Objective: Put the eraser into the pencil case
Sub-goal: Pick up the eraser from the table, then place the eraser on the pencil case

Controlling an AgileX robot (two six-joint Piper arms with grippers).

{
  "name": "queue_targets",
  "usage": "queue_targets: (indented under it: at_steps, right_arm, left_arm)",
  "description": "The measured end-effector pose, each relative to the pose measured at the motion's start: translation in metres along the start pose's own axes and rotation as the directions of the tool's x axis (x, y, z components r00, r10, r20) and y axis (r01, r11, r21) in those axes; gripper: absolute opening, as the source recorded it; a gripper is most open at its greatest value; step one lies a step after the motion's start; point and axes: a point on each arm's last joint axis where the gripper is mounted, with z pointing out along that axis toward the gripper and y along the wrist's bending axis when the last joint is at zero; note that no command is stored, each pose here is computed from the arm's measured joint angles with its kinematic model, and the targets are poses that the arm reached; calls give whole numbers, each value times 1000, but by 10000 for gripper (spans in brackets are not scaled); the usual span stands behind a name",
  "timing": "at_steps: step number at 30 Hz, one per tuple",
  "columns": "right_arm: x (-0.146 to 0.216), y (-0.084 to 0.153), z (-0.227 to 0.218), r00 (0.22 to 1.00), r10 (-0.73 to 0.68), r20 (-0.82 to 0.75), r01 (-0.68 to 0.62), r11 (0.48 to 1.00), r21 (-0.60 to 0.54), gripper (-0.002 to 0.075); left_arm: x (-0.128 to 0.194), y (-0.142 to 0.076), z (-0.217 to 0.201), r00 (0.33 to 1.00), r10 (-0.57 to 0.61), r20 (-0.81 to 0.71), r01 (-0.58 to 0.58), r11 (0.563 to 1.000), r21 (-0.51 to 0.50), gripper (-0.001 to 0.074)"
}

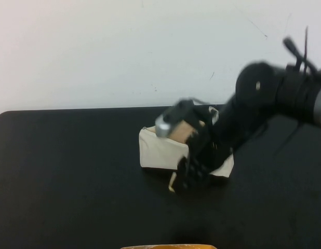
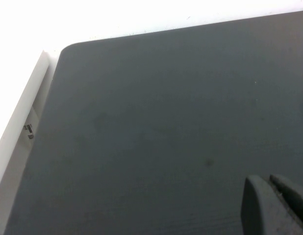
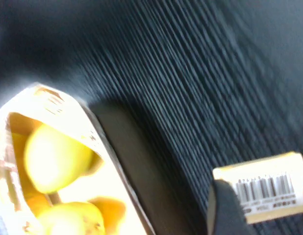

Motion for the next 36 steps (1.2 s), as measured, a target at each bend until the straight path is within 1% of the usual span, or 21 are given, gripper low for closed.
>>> queue_targets:
  at_steps: [3,6,9,12,14,16,20,21,22,25,26,28,30,31,33,36]
  right_arm:
    - [-19,4,-21,998,-42,40,42,999,0,302]
    - [-37,5,-41,991,-92,95,89,995,44,302]
    - [-48,0,-57,977,-178,114,159,975,158,302]
    - [-53,-10,-64,960,-266,91,229,928,295,302]
    - [-54,-18,-62,952,-298,70,255,898,360,302]
    - [-56,-26,-56,951,-301,70,249,882,400,302]
    - [-54,-38,-39,972,-227,63,180,888,424,302]
    - [-53,-40,-36,976,-209,57,166,889,426,312]
    - [-52,-42,-33,981,-189,52,149,891,428,347]
    - [-49,-47,-28,987,-159,30,130,887,443,494]
    - [-49,-47,-28,988,-155,26,127,886,445,529]
    - [-50,-47,-31,989,-145,20,120,887,446,552]
    - [-51,-45,-36,991,-135,10,117,890,442,532]
    - [-53,-43,-42,991,-133,4,118,891,438,505]
    - [-58,-39,-55,992,-125,-7,116,895,430,428]
    - [-64,-29,-84,992,-123,-28,124,894,431,244]
  left_arm:
    - [0,0,0,1000,2,0,-2,1000,0,-1]
    - [0,0,0,1000,2,0,-2,1000,0,-1]
    - [0,0,0,1000,2,0,-2,1000,0,-1]
    - [0,0,0,1000,2,0,-2,1000,0,-1]
    - [0,0,0,1000,2,0,-2,1000,0,-1]
    - [0,0,0,1000,2,0,-2,1000,0,-1]
    - [0,0,0,1000,2,0,-2,1000,0,-1]
    - [0,0,0,1000,2,0,-2,1000,0,-1]
    - [0,0,0,1000,2,0,-2,1000,0,-1]
    - [0,0,0,1000,2,0,-2,1000,0,-1]
    - [0,0,0,1000,2,0,-2,1000,0,-1]
    - [0,0,0,1000,2,0,-2,1000,0,-1]
    - [0,0,0,1000,2,0,-2,1000,0,-1]
    - [0,0,0,1000,2,0,-2,1000,0,-1]
    - [0,0,0,1000,2,0,-2,1000,0,-1]
    - [0,0,0,1000,2,0,-2,1000,0,-1]
